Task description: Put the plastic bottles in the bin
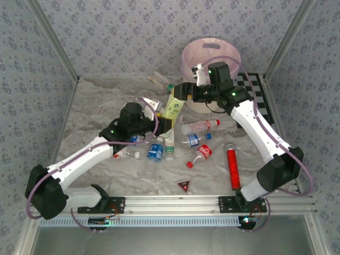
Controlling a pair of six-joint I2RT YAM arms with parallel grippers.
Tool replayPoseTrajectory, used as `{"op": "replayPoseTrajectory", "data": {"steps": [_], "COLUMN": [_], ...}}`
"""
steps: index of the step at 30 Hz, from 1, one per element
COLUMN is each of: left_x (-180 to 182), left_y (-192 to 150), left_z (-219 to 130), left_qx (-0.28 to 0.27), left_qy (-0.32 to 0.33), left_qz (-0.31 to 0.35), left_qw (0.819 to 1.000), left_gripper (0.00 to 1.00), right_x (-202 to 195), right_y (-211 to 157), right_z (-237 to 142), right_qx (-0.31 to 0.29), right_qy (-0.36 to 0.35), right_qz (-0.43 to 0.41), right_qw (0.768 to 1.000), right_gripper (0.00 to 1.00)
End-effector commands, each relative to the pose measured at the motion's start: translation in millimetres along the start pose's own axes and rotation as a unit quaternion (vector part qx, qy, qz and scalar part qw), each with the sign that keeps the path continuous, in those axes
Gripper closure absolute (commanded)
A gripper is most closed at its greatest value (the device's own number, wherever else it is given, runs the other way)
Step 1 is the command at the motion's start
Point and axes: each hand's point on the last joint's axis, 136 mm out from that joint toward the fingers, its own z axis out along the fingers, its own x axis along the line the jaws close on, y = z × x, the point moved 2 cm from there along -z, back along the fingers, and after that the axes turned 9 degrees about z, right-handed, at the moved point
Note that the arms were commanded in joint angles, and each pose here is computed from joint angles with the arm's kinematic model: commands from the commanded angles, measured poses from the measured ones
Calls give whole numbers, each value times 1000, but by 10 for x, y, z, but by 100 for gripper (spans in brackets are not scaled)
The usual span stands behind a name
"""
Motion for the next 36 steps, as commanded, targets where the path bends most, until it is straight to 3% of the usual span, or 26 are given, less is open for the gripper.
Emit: {"op": "replayPoseTrajectory", "data": {"steps": [1, 5, 10, 13, 17, 19, 23, 29, 36], "left_x": [-124, -61, -68, -76, -76, -45, 187, 542, 885], "left_y": [283, 283, 328, 395, 443, 438, 248, -297, -801], "left_z": [8, 31, 18, -36, -142, -219, -387, -657, -1077], "left_qx": [-46, -43, -48, -58, -72, -77, -42, 40, -2], "left_qy": [-23, -3, -2, 3, 13, 29, 112, 230, 313], "left_qz": [19, 21, 19, 24, 23, 15, -23, -77, -216], "left_qw": [999, 999, 999, 998, 997, 997, 993, 969, 925], "left_gripper": [59, 59, 54, 43, 16, 9, 1, 1, 1], "right_x": [67, 63, 73, 130, 252, 286, 353, 391, 90], "right_y": [-16, -3, 44, 147, 440, 605, 1098, 1682, 2069], "right_z": [14, -26, -54, -117, -333, -517, -979, -1637, -1870], "right_qx": [23, 15, 4, -12, -61, -89, -192, -334, -391], "right_qy": [10, -2, -10, -12, -14, -27, -56, -103, -229], "right_qz": [-1, -10, -14, -28, -63, -75, -104, -123, -134], "right_qw": [1000, 1000, 1000, 999, 996, 993, 974, 929, 881], "right_gripper": [27, 43, 56, 60, 63, 64, 69, 76, 81]}}
